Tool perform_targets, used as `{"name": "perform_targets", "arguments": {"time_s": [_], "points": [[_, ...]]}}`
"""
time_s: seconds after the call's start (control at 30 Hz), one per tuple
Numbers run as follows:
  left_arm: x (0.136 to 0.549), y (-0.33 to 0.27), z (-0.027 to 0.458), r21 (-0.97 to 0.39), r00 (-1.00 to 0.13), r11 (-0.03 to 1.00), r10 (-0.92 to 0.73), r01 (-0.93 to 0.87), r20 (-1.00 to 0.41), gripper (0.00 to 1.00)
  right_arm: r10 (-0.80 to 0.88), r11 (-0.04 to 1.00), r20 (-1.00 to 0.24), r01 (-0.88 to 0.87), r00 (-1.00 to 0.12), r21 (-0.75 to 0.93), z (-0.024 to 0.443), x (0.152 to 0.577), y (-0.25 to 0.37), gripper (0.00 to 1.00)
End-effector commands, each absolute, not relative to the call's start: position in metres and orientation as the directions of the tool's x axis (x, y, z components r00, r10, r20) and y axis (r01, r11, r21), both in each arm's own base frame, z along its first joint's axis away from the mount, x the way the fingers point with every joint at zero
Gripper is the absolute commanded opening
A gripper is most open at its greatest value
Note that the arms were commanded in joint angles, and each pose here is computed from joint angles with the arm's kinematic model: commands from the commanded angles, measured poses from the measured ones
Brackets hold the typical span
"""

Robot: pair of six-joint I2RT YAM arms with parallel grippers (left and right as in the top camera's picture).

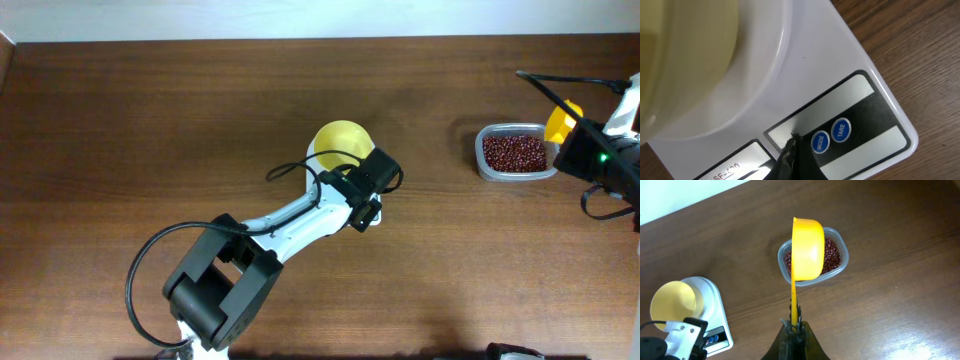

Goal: Scoop item into bowl and weigh 50g on scale

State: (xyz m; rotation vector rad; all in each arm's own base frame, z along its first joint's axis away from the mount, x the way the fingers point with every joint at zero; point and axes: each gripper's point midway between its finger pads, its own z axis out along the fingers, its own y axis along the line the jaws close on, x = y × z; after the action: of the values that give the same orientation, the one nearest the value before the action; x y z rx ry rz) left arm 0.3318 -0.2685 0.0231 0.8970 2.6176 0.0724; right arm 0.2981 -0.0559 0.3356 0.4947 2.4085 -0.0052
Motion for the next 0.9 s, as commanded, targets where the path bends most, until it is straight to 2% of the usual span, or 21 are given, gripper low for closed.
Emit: {"name": "perform_targets", "arguments": {"time_s": [0.0, 0.87], "points": [[0.334, -0.267, 0.021, 0.188, -0.721, 0.788, 0.613, 0.586, -0.321, 0.0, 0.34, 0.928, -0.63, 0.356, -0.698, 0.106, 0.34, 0.298, -0.06, 0.04], [0.324, -0.268, 0.011, 0.146, -0.73, 0.781, 0.621, 0.607, -0.285, 0.0, 0.341, 0.928, -0.625, 0.357, -0.702, 0.105, 0.338, 0.297, -0.06, 0.04]]}}
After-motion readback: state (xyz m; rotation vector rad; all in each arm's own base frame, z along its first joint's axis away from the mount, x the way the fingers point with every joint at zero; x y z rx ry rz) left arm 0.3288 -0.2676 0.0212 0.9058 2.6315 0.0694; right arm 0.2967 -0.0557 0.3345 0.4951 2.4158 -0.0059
